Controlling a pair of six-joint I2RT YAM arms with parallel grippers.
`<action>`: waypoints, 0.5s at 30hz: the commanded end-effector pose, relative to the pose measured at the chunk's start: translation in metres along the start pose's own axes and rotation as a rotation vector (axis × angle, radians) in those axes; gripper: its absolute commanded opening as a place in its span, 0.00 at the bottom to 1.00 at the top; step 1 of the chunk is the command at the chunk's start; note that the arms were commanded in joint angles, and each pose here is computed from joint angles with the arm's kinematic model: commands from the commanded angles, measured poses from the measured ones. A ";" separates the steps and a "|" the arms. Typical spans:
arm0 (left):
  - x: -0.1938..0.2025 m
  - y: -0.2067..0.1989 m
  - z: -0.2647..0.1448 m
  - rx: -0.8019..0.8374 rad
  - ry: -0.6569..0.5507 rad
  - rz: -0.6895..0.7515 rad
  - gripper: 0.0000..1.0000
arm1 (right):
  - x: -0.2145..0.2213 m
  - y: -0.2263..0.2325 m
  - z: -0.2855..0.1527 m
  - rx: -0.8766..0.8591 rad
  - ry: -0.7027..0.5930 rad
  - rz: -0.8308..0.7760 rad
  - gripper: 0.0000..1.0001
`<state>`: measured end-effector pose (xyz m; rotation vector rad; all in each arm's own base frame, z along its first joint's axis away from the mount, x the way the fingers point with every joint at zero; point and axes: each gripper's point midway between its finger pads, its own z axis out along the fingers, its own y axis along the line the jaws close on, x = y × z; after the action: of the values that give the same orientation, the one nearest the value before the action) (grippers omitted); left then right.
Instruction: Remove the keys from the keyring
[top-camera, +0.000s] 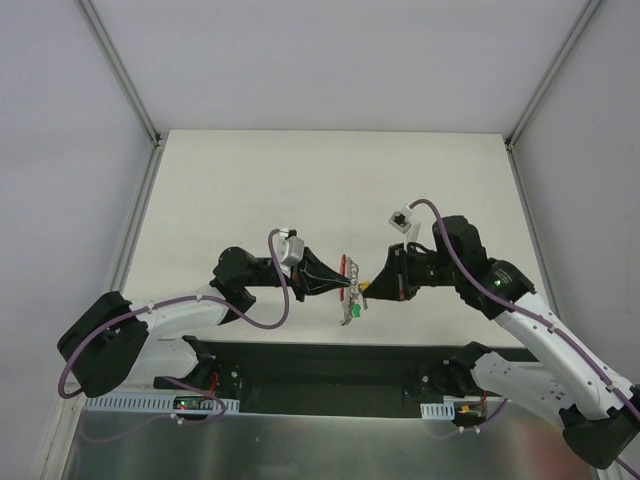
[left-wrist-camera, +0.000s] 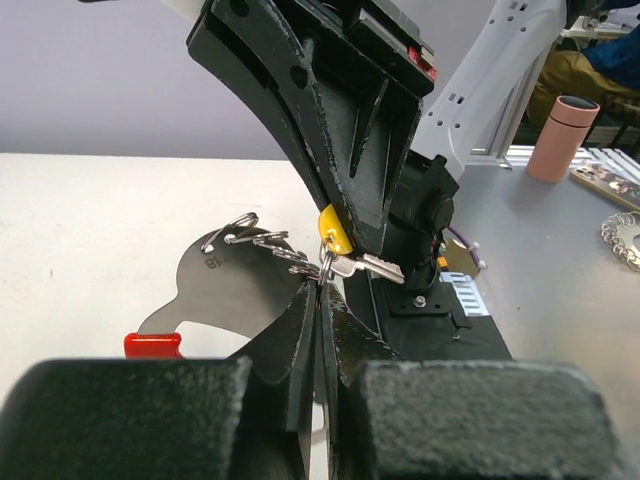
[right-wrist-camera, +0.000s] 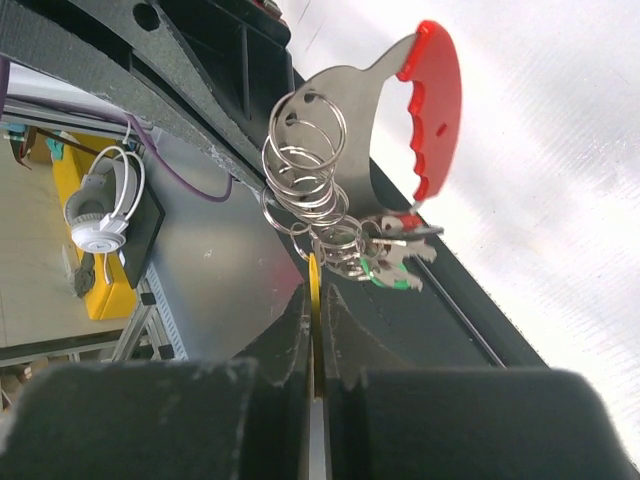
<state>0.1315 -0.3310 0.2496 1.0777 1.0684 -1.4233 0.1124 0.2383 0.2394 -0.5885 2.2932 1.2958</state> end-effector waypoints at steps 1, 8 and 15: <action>-0.070 -0.025 0.007 0.117 -0.236 0.207 0.00 | -0.006 0.000 0.001 -0.007 -0.058 0.022 0.01; -0.077 -0.029 0.010 0.156 -0.256 0.192 0.00 | -0.006 -0.002 0.002 -0.006 -0.080 0.034 0.01; -0.087 -0.028 0.012 0.158 -0.271 0.213 0.00 | 0.001 -0.017 0.006 0.044 -0.080 0.055 0.01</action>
<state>0.1307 -0.3376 0.2417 1.0506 1.1750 -1.5337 0.1148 0.2367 0.2288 -0.4934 2.2913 1.3005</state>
